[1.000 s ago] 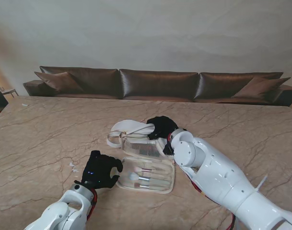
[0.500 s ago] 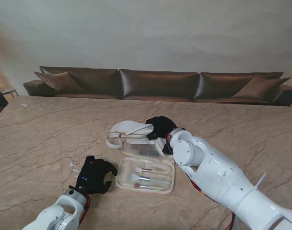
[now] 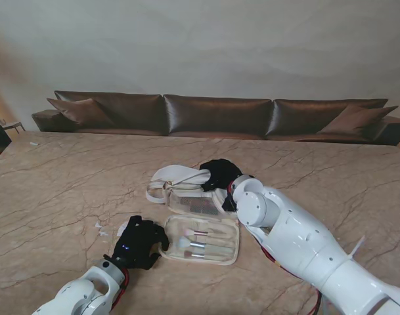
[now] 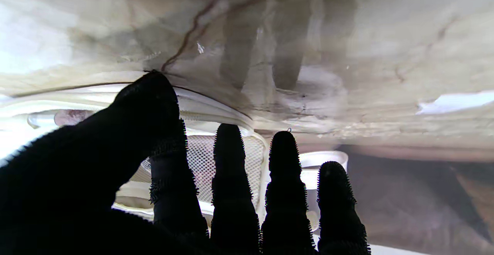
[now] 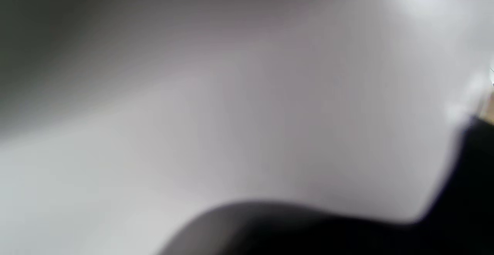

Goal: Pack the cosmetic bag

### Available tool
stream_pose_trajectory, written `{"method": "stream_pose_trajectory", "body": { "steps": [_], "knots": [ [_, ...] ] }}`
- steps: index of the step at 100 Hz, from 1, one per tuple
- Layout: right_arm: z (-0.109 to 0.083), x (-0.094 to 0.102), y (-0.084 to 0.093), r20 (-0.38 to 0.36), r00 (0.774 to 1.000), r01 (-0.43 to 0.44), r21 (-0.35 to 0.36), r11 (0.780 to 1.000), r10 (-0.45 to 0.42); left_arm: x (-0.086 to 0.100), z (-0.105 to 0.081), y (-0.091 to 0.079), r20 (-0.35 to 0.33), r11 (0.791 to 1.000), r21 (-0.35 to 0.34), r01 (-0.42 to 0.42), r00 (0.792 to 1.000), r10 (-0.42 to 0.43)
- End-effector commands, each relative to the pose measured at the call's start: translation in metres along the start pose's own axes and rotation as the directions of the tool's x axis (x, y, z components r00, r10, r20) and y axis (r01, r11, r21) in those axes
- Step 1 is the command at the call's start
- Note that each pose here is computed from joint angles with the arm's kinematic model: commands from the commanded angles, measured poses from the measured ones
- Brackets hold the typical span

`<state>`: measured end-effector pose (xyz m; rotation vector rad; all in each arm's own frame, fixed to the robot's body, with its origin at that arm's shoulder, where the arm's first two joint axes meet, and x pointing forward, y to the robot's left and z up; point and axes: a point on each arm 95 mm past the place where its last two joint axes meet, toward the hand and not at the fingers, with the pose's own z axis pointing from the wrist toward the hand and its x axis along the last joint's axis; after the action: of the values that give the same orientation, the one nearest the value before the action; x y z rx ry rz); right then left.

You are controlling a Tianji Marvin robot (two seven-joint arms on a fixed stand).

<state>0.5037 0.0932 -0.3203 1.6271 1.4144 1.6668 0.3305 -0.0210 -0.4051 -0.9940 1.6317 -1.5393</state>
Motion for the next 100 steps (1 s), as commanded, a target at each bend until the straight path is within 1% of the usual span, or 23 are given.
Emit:
{"method": "stream_pose_trajectory", "body": {
  "steps": [1, 9, 16, 26, 38, 46, 57, 64, 74, 78, 87, 100],
  "knots": [
    [0.001, 0.008, -0.001, -0.015, 1.000, -0.012, 0.000, 1.000, 0.012, 0.001, -0.005, 0.013, -0.019, 0.999, -0.041, -0.011, 1.000, 0.010],
    [0.000, 0.007, -0.001, -0.015, 1.000, -0.011, -0.001, 1.000, 0.011, 0.000, -0.004, 0.017, -0.037, 0.998, -0.053, -0.020, 0.999, 0.018],
    [0.000, 0.007, 0.000, -0.015, 1.000, -0.011, -0.001, 1.000, 0.011, -0.001, -0.004, 0.019, -0.050, 0.997, -0.059, -0.044, 0.998, 0.041],
    [0.000, 0.007, 0.000, -0.015, 1.000, -0.011, -0.002, 1.000, 0.011, -0.003, -0.004, 0.020, -0.056, 0.996, -0.073, -0.060, 0.997, 0.056],
    [0.001, 0.007, -0.001, -0.016, 1.000, -0.012, 0.000, 1.000, 0.012, -0.004, -0.005, 0.021, -0.069, 0.990, -0.121, -0.068, 0.996, 0.060],
    [0.001, 0.008, -0.001, -0.018, 1.000, -0.013, 0.000, 1.000, 0.013, -0.004, -0.006, 0.022, -0.074, 0.986, -0.154, -0.059, 0.996, 0.048],
    [0.002, 0.008, -0.001, -0.019, 1.000, -0.013, 0.000, 1.000, 0.013, -0.005, -0.007, 0.024, -0.061, 0.985, -0.174, -0.019, 0.998, 0.009],
    [0.002, 0.008, -0.001, -0.019, 1.000, -0.013, 0.001, 1.000, 0.013, -0.005, -0.008, 0.023, -0.042, 0.985, -0.172, 0.015, 0.999, -0.023],
    [0.003, 0.008, -0.001, -0.020, 1.000, -0.014, 0.002, 1.000, 0.014, -0.004, -0.008, 0.018, -0.006, 0.990, -0.129, 0.060, 0.998, -0.061],
    [0.003, 0.008, -0.001, -0.020, 1.000, -0.013, 0.002, 1.000, 0.014, -0.004, -0.008, 0.015, 0.009, 0.990, -0.106, 0.091, 0.996, -0.091],
    [0.004, 0.008, -0.001, -0.019, 1.000, -0.016, 0.002, 1.000, 0.016, -0.002, -0.007, 0.009, 0.031, 0.982, -0.085, 0.171, 0.985, -0.169],
    [0.005, 0.009, -0.002, -0.020, 1.000, -0.019, 0.003, 1.000, 0.019, -0.001, -0.004, 0.005, 0.029, 0.974, -0.060, 0.219, 0.975, -0.218]
  ]
}}
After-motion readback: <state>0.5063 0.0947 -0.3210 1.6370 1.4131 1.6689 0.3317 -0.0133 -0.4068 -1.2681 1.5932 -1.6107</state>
